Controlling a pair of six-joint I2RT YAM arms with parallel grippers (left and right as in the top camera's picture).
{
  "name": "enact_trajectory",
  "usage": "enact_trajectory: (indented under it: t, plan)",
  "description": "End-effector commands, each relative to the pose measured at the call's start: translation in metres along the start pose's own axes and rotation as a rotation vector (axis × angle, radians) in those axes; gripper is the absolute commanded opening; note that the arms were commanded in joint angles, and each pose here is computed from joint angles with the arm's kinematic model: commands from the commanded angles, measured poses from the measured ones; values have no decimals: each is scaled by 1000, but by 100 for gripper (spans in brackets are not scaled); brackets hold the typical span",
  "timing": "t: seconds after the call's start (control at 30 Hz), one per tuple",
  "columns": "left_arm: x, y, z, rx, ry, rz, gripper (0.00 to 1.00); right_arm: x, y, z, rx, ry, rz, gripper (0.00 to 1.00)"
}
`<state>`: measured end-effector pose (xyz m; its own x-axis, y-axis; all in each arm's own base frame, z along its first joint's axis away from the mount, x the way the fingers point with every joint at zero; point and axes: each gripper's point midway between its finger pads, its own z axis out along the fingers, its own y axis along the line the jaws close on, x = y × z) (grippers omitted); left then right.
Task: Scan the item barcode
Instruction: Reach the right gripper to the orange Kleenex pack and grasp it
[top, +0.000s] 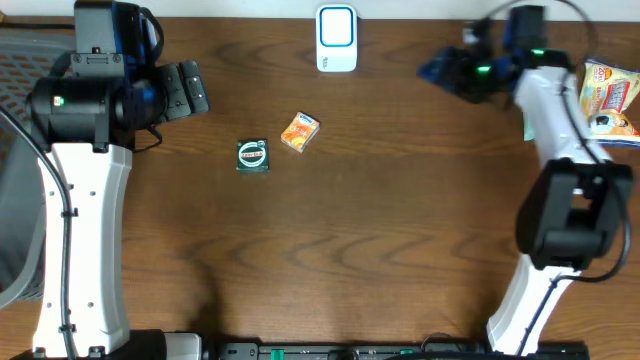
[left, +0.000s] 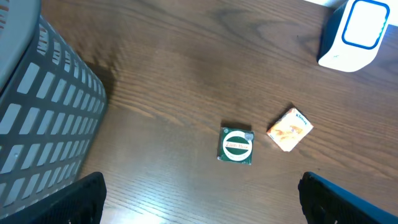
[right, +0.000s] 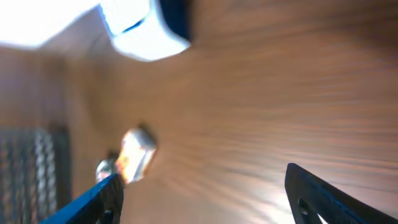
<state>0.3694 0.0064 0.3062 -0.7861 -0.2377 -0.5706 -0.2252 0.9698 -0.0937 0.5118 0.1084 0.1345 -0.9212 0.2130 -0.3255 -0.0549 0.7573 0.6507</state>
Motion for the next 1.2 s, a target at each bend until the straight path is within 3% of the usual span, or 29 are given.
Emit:
enact_trajectory:
  t: [0.0, 0.1, 0.3, 0.47, 0.7, 1.17]
  plan:
    - [1, 1, 2, -7, 7, 4, 98, 27, 46, 33, -43, 80, -97, 75]
    - [1, 1, 2, -7, 7, 4, 98, 47, 65, 58, 48, 101, -126, 72]
    - [1, 1, 2, -7, 7, 4, 98, 85, 100, 91, 177, 102, -11, 67]
    - [1, 1, 2, -7, 7, 4, 98, 102, 110, 105, 247, 73, 13, 69]
    - [1, 1, 2, -7, 7, 4, 98, 110, 109, 121, 244, 34, 84, 72]
    - [1, 1, 2, -7, 7, 4, 98, 131, 93, 156, 168, -31, 173, 59]
